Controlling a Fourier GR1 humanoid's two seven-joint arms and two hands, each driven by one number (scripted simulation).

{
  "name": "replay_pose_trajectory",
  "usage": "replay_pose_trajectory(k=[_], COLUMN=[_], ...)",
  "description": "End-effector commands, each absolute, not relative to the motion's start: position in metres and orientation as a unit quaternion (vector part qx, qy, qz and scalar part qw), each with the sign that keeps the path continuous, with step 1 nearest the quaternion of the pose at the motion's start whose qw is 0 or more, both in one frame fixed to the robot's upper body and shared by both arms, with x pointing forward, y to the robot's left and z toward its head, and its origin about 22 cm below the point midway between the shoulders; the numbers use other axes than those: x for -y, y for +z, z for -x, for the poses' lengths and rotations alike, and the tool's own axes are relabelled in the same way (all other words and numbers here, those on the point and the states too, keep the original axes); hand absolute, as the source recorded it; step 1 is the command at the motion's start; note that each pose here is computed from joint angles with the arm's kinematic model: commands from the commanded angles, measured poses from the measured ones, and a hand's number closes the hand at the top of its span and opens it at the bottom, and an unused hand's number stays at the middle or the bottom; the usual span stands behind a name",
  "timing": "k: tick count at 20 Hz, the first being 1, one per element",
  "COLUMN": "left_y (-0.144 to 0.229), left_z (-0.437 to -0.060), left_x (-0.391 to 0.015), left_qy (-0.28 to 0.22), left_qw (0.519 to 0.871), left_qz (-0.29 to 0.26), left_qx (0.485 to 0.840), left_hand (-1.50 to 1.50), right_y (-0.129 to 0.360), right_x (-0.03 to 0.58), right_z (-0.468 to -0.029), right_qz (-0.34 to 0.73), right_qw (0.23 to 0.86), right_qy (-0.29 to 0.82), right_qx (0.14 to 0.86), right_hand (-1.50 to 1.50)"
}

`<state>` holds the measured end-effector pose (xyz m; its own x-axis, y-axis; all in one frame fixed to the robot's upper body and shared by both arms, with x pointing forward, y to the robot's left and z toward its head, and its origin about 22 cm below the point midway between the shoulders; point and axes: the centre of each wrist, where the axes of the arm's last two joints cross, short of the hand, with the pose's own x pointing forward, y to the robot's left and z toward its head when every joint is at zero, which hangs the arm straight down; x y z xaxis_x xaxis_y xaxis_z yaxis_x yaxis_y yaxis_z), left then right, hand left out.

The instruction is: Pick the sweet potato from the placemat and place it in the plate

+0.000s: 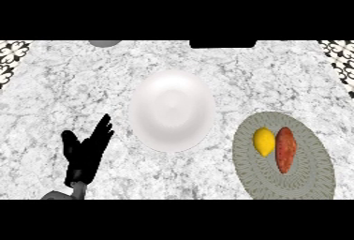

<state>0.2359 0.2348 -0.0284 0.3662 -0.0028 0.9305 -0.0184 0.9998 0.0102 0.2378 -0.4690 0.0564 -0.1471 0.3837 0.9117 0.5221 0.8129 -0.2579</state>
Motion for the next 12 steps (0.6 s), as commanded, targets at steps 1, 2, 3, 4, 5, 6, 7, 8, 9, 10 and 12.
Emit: replay_pose_trajectory(k=[1,2,3,4,5,6,7,8,9,10,12], left_y=[-0.037,-0.036,-0.031,-0.041,-0.040,-0.039,-0.024,-0.033,-0.041,-0.031,-0.029], left_z=[-0.236,-0.233,-0.226,-0.247,-0.227,-0.222,-0.249,-0.238,-0.222,-0.239,-0.233], left_x=[-0.233,-0.259,-0.236,-0.231,-0.249,-0.250,-0.234,-0.235,-0.243,-0.243,-0.239], left_qy=[-0.001,0.003,0.007,-0.005,0.003,-0.001,0.002,-0.002,-0.007,-0.002,0.000], left_qw=[0.830,0.828,0.832,0.828,0.829,0.831,0.827,0.827,0.830,0.830,0.828], left_qz=[-0.002,-0.013,0.009,0.000,0.002,-0.010,-0.004,-0.005,-0.008,-0.002,0.007], left_qx=[0.557,0.560,0.554,0.561,0.560,0.556,0.562,0.563,0.558,0.558,0.561], left_hand=[0.00,0.00,0.00,0.00,0.00,0.00,0.00,0.00,0.00,0.00,0.00], right_y=[0.040,0.052,0.057,0.064,0.073,0.067,0.084,0.087,0.088,0.102,0.095], right_x=[0.499,0.501,0.505,0.496,0.487,0.493,0.496,0.488,0.494,0.491,0.480], right_z=[-0.201,-0.201,-0.198,-0.211,-0.213,-0.201,-0.203,-0.208,-0.202,-0.205,-0.201], right_qz=[0.300,0.303,0.306,0.302,0.301,0.308,0.309,0.298,0.303,0.297,0.285], right_qw=[0.558,0.569,0.577,0.584,0.601,0.626,0.638,0.653,0.674,0.680,0.694], right_qy=[-0.059,-0.036,-0.028,-0.008,0.030,0.067,0.103,0.134,0.174,0.200,0.231], right_qx=[0.772,0.763,0.757,0.754,0.740,0.714,0.698,0.684,0.651,0.639,0.619], right_hand=[-1.50,-1.50,-1.50,-1.50,-1.50,-1.50,-1.50,-1.50,-1.50,-1.50,-1.50])
